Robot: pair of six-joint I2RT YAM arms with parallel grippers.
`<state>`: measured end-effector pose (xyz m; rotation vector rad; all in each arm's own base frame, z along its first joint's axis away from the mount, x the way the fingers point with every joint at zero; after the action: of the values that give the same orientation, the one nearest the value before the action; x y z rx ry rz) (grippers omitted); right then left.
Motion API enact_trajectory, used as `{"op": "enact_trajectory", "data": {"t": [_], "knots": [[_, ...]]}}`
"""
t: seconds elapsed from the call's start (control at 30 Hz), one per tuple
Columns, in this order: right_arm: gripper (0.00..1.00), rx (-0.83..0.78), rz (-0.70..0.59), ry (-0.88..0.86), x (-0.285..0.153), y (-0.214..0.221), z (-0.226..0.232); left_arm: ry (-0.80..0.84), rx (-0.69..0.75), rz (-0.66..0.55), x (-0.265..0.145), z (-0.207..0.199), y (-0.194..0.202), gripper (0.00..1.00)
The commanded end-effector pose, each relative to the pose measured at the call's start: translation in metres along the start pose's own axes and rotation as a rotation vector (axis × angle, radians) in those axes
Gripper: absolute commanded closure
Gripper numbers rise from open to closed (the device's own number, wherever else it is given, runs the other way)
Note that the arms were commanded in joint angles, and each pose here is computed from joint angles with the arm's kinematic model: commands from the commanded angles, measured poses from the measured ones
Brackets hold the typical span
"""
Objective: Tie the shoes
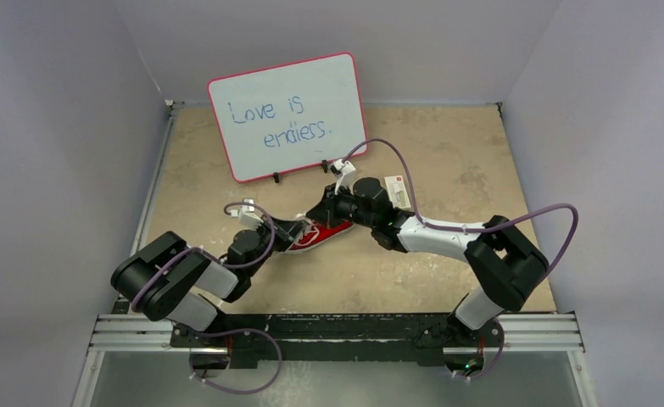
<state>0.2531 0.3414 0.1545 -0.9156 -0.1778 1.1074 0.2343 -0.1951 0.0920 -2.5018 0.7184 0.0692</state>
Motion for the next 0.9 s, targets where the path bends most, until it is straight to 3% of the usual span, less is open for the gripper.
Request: {"op": "enact_trajectory", "data": {"t": [0.0,0.17,0.23,0.43,0.57,0.63,0.7,0.8,0.87], "knots": [[1.0,-0.017,-0.004,-0.106,0.0,-0.005,0.018,0.18,-0.016,-0.059,0.012,-0.042,-0.014,1.0],[1.0,0.001,0.02,-0.102,0.001,0.002,0.014,0.238,-0.036,-0.05,0.014,-0.051,-0.014,1.0],[1.0,0.006,-0.007,-0.073,-0.002,-0.003,0.01,0.203,-0.036,-0.061,0.006,-0.045,-0.015,1.0],[1.0,-0.042,-0.004,-0.033,-0.007,-0.015,-0.007,-0.003,0.157,-0.032,0.005,-0.027,-0.022,1.0],[1.0,-0.121,0.078,-0.1,-0.006,-0.017,-0.014,-0.016,0.134,-0.023,0.002,-0.025,-0.023,1.0],[0.86,-0.144,0.142,-0.112,-0.006,-0.02,-0.018,-0.026,0.133,0.002,0.002,-0.023,-0.02,1.0],[0.63,-0.166,0.163,-0.06,-0.01,-0.037,-0.034,-0.026,0.131,0.012,0.001,-0.023,-0.019,1.0],[0.45,-0.291,0.238,0.059,-0.018,-0.055,-0.067,-0.042,0.135,0.018,0.0,-0.025,-0.021,1.0],[0.42,-0.371,0.333,0.099,-0.012,-0.059,-0.087,-0.056,0.14,0.011,0.0,-0.025,-0.023,1.0]]}}
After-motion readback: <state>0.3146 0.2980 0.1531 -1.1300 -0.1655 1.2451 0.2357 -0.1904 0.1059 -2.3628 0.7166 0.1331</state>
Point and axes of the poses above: each gripper's point midway between its finger pads, its own x axis out along the fingers, its own z axis along the line the jaws close on, y = z × x, the point moved 4 cm from there along -x, back along the fingers, and after that the axes turned 7 degrees about x, right-handed, at the moved point
